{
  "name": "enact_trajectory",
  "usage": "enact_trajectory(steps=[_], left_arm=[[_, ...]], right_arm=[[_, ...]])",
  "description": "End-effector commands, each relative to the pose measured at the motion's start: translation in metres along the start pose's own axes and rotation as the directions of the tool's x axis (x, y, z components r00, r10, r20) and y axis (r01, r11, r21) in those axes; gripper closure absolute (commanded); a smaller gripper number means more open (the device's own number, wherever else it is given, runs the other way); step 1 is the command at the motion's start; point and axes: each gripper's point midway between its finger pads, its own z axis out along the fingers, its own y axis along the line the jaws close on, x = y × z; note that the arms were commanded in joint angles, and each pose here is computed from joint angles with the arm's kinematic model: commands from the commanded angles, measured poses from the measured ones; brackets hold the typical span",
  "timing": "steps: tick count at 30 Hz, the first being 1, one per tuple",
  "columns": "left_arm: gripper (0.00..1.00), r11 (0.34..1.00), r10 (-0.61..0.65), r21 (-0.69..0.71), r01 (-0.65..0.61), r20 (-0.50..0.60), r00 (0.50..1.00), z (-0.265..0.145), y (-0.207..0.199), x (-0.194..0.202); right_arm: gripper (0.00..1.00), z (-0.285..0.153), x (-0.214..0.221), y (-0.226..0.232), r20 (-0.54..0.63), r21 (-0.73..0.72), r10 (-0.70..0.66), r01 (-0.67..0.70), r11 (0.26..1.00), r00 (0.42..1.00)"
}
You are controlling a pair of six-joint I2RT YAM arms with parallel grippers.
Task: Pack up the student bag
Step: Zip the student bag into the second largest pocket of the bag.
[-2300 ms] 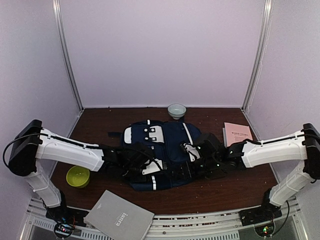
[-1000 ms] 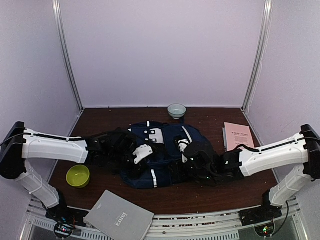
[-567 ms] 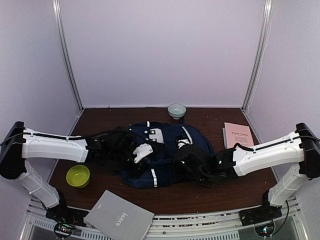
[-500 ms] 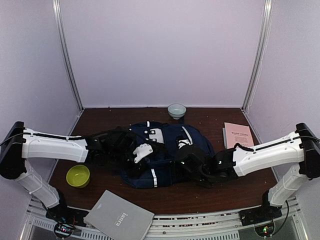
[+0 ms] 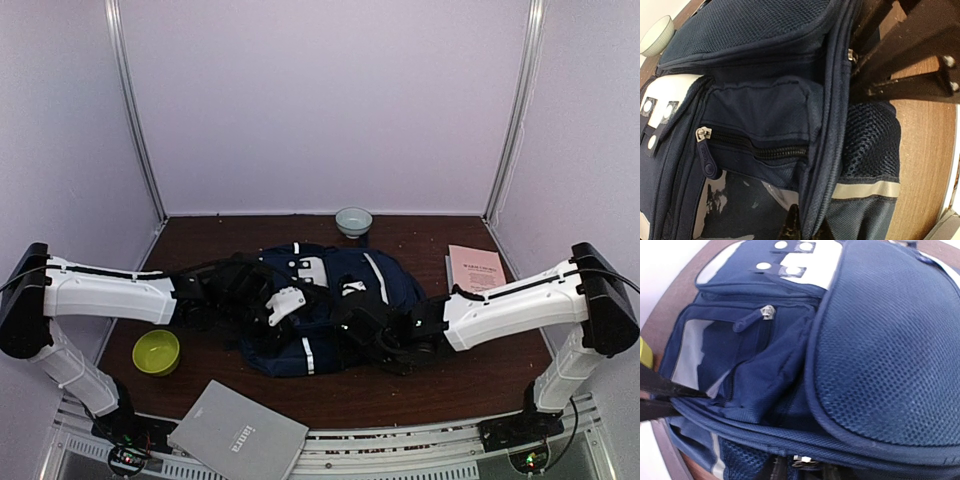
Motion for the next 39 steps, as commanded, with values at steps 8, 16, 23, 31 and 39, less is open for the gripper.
enact_trajectory(steps=[8, 16, 23, 31, 39], left_arm=[[1.00, 1.000, 0.003, 0.001, -0.004, 0.168, 0.986, -0.029, 0.000, -0.057], [1.00, 0.994, -0.029, -0.107, 0.036, 0.060, 0.998, -0.030, 0.022, -0.022], [1.00, 0.972, -0.080, -0.219, 0.087, 0.043, 0.996, -0.044, 0.039, 0.003], [1.00, 0.933, -0.190, -0.305, 0.193, 0.041, 0.981, -0.049, 0.063, 0.026], [0.02, 0.987, 0.129, -0.125, -0.103, 0.217, 0.968, -0.070, -0.003, -0.056]], right_arm=[[1.00, -0.028, -0.002, -0.057, 0.051, 0.099, 0.101, -0.105, 0.989, 0.994], [1.00, -0.021, 0.030, -0.113, -0.172, 0.113, 0.073, -0.054, 0.992, 0.982], [1.00, -0.033, 0.037, -0.196, -0.198, 0.231, 0.151, -0.104, 0.967, 0.968], [1.00, -0.044, 0.017, -0.180, -0.183, 0.083, 0.123, -0.109, 0.990, 0.975], [1.00, -0.053, 0.015, -0.096, -0.219, -0.174, -0.024, -0.015, 0.985, 0.975]])
